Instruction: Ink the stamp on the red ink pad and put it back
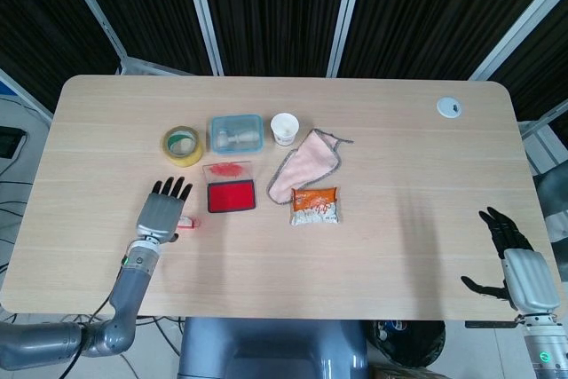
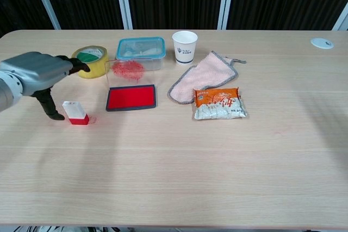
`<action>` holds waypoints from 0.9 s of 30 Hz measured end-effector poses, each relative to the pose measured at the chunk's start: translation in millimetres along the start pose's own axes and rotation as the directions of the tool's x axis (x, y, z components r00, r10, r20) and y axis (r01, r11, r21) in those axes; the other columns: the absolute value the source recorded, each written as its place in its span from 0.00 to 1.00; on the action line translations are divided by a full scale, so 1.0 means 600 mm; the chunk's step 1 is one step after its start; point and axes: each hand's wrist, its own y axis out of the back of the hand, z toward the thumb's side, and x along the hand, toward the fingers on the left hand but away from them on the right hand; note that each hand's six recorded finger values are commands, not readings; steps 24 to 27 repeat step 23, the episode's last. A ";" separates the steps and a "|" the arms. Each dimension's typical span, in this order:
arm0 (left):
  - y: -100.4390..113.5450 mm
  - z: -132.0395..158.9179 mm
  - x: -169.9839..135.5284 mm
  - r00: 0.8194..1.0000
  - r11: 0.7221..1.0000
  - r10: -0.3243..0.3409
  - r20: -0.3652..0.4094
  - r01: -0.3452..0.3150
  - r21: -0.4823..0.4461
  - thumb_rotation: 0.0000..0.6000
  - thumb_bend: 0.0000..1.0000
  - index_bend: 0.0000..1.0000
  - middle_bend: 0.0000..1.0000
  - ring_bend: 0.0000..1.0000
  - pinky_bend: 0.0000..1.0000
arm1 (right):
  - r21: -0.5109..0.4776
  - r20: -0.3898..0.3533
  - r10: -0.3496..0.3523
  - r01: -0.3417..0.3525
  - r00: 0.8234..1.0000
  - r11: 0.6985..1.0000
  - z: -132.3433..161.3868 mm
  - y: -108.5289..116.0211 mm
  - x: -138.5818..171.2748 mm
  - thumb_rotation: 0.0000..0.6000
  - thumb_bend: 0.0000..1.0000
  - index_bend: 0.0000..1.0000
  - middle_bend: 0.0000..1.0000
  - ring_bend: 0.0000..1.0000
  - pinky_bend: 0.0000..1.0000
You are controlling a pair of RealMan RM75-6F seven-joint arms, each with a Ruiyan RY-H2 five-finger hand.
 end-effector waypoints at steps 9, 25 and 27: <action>0.059 -0.102 -0.098 0.984 0.978 0.173 -0.051 -0.177 -0.110 1.00 0.02 0.00 0.00 0.00 0.07 | 0.032 -0.003 -0.006 0.006 1.000 0.999 -0.001 0.000 0.000 1.00 0.18 0.00 0.00 0.00 0.18; 0.023 -0.251 -0.281 0.940 0.918 0.283 -0.193 -0.323 -0.229 1.00 0.02 0.00 0.00 0.00 0.04 | 0.097 -0.022 -0.040 0.042 0.999 0.994 0.003 -0.002 0.000 1.00 0.18 0.00 0.00 0.00 0.18; 0.023 -0.251 -0.281 0.940 0.918 0.283 -0.193 -0.323 -0.229 1.00 0.02 0.00 0.00 0.00 0.04 | 0.097 -0.022 -0.040 0.042 0.999 0.994 0.003 -0.002 0.000 1.00 0.18 0.00 0.00 0.00 0.18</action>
